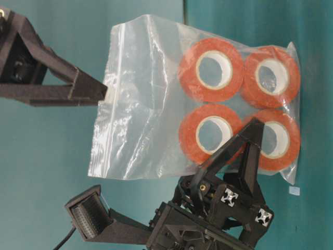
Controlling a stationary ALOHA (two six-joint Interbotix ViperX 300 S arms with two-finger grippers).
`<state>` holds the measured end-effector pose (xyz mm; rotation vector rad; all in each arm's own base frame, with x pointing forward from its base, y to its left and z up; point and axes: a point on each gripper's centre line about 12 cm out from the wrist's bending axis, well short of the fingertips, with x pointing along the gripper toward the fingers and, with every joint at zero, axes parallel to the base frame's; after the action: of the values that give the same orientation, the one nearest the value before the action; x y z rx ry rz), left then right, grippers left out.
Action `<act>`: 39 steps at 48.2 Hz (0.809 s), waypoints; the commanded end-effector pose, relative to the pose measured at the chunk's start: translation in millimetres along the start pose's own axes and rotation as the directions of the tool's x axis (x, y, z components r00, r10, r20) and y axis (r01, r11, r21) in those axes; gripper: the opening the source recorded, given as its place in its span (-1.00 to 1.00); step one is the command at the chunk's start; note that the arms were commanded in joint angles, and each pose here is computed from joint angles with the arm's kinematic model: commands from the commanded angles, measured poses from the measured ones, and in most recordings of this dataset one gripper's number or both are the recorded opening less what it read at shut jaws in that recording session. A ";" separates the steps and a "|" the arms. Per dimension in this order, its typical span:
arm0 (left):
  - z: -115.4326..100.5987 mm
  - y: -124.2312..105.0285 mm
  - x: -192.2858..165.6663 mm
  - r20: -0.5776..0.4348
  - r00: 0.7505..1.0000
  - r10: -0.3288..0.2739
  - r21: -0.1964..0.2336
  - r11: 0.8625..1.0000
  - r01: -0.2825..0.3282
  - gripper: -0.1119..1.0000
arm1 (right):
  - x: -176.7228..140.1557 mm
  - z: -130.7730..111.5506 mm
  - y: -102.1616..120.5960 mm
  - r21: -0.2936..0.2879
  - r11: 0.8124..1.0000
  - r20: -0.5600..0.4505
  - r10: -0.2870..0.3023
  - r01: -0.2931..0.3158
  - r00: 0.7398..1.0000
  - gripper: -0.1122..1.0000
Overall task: Hand over the clear zip bag and make it stand upright.
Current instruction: 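Open the right gripper and retract it to the right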
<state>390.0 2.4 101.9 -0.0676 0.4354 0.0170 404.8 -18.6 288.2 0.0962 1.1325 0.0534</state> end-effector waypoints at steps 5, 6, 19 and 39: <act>3.3 -3.3 -0.4 0.010 1.000 -0.009 0.006 1.000 0.008 -0.36 | -28.0 -0.4 2.4 0.025 1.000 0.096 -0.007 0.005 0.995 0.82; 3.3 -3.3 -0.4 0.010 1.000 -0.009 0.006 1.000 0.008 -0.36 | -29.5 -1.1 2.0 0.027 1.000 0.102 -0.008 0.006 0.995 0.82; 5.6 -3.5 -0.8 0.016 1.000 -0.009 0.008 1.000 0.009 -0.36 | -44.6 -25.1 4.5 0.037 0.999 0.128 -0.010 0.005 0.992 0.82; 6.7 -4.2 -0.8 0.019 1.000 -0.011 0.007 1.000 0.010 -0.36 | -62.0 -53.3 5.5 0.092 0.996 0.292 -0.027 0.000 0.956 0.82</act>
<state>389.9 1.8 102.8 -0.0658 0.4355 0.0151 338.2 -16.4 308.3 0.1635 0.9100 -0.0169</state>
